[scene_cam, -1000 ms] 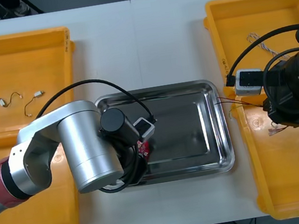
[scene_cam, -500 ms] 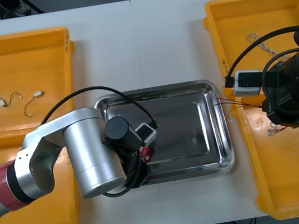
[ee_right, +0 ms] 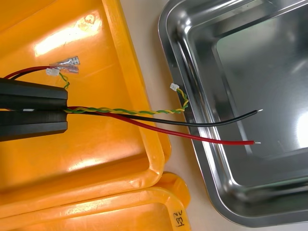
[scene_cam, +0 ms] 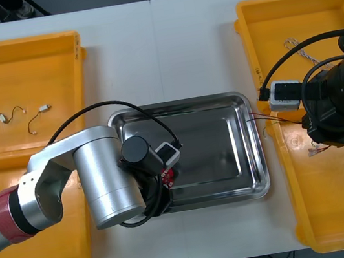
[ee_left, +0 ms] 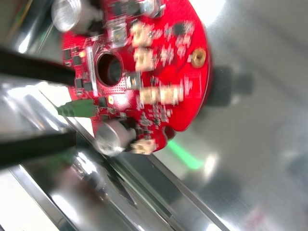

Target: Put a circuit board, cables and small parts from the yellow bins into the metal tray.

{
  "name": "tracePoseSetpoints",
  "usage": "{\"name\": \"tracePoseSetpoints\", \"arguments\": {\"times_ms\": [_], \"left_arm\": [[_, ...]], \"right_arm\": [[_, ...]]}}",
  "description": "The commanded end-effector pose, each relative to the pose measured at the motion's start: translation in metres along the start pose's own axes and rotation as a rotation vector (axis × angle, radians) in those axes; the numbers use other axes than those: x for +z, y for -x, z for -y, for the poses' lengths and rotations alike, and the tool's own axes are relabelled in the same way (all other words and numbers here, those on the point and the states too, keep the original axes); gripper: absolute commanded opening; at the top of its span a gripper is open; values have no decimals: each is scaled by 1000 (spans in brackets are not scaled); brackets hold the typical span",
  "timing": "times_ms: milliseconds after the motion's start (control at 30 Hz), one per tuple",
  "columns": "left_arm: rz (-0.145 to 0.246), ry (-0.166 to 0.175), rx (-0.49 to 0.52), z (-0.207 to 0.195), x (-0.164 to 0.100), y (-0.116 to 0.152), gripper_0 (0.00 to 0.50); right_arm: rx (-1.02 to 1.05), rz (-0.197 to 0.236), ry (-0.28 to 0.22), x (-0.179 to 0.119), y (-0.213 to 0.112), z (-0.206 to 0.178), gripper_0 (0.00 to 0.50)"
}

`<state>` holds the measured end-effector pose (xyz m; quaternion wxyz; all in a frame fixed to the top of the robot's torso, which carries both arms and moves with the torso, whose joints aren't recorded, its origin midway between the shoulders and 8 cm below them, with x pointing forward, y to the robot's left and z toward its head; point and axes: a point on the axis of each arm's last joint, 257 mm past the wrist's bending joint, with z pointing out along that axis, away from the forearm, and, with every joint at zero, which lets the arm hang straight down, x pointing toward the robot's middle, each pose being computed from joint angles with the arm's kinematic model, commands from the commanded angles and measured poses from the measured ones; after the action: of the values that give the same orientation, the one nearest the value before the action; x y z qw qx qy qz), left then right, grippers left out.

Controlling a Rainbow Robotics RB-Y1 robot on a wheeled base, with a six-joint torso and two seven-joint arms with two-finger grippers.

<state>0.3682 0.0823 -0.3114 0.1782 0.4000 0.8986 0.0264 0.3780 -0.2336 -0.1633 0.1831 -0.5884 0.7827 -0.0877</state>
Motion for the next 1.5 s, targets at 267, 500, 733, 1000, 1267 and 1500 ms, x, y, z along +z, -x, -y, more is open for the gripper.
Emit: {"name": "tracePoseSetpoints", "arguments": {"times_ms": [267,500,733,1000,1267,1500], "left_arm": [[40,50,-41,-19,-8,13,500],[47,49,-57,-24,-13,16,500],[44,20,-124,-39,-41,25,500],[36,0,-168,-55,-85,31,500],[19,28,-173,-85,-125,32,500],[18,52,-156,-114,-151,31,500]], "right_arm": [[-3,-24,-49,-12,-2,10,0],[-3,-22,-50,-12,-2,10,0],[-33,-17,-41,-7,6,5,0],[-141,-4,-67,4,39,1,0],[-223,31,-41,19,82,-17,0],[-229,56,-6,31,104,-27,0]]}}
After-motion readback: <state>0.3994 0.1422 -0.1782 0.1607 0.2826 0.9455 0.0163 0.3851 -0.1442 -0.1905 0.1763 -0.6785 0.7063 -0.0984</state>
